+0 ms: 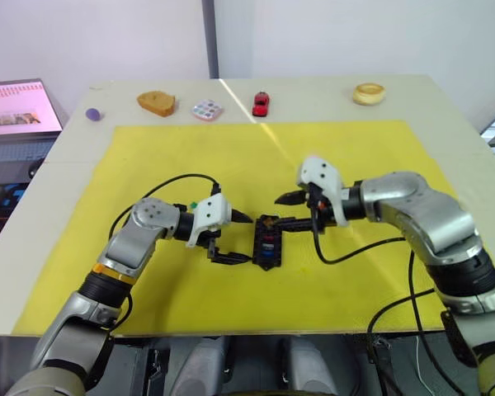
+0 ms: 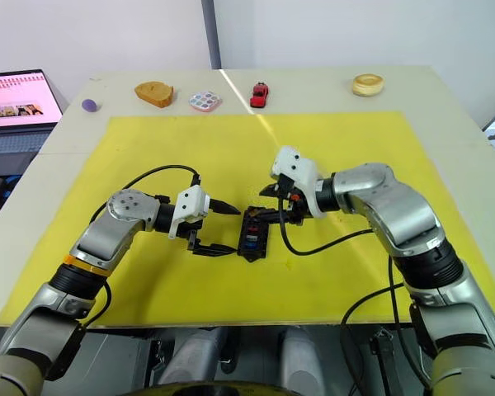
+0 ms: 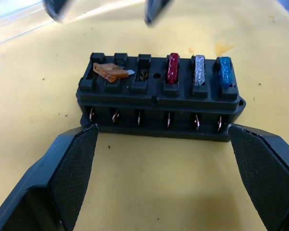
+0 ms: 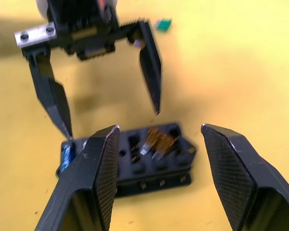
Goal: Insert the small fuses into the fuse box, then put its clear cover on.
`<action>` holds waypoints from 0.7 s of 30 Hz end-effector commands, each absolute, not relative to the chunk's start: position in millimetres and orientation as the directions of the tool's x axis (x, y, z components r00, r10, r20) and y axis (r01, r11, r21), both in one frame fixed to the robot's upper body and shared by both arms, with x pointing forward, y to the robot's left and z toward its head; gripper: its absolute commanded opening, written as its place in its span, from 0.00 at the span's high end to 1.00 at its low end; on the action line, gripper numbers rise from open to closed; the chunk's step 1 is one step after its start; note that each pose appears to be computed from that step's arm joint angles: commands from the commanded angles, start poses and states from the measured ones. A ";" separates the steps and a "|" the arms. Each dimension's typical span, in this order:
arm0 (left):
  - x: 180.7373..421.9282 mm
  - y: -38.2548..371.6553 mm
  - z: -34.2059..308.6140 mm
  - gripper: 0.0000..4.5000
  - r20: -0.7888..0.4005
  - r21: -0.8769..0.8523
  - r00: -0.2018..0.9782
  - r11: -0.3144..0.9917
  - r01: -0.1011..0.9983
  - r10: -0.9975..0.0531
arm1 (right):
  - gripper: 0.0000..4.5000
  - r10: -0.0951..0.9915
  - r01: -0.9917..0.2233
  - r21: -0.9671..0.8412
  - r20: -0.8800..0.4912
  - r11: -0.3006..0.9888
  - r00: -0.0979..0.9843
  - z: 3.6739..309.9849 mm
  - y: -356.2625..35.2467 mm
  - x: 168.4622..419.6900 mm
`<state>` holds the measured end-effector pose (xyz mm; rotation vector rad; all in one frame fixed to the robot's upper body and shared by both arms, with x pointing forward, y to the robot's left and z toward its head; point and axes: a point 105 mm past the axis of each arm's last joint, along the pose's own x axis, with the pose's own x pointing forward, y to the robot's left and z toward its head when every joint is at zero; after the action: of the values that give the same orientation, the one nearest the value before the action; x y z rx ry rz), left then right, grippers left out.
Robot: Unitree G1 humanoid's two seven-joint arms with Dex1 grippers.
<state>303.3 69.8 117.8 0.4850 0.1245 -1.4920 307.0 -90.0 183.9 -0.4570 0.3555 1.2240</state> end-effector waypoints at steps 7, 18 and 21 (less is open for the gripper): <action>306.6 74.6 129.3 0.00 -0.330 0.261 0.137 0.049 0.964 -0.934 | 0.36 0.720 -0.976 -0.166 -0.659 0.141 0.216 188.3 -93.2 319.8; 308.3 76.0 129.4 0.00 -0.322 0.270 0.165 0.076 0.960 -0.932 | 0.36 0.695 -0.983 -0.165 -0.697 0.084 0.177 181.5 -83.1 328.8; 308.7 76.0 129.3 0.00 -0.324 0.271 0.166 0.077 0.959 -0.931 | 0.36 0.705 -0.980 -0.177 -0.684 0.088 0.187 183.7 -79.6 331.9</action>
<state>307.7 75.0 117.1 0.4604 0.1217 -1.4333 328.4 -83.1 167.7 -0.6703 0.5506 1.3383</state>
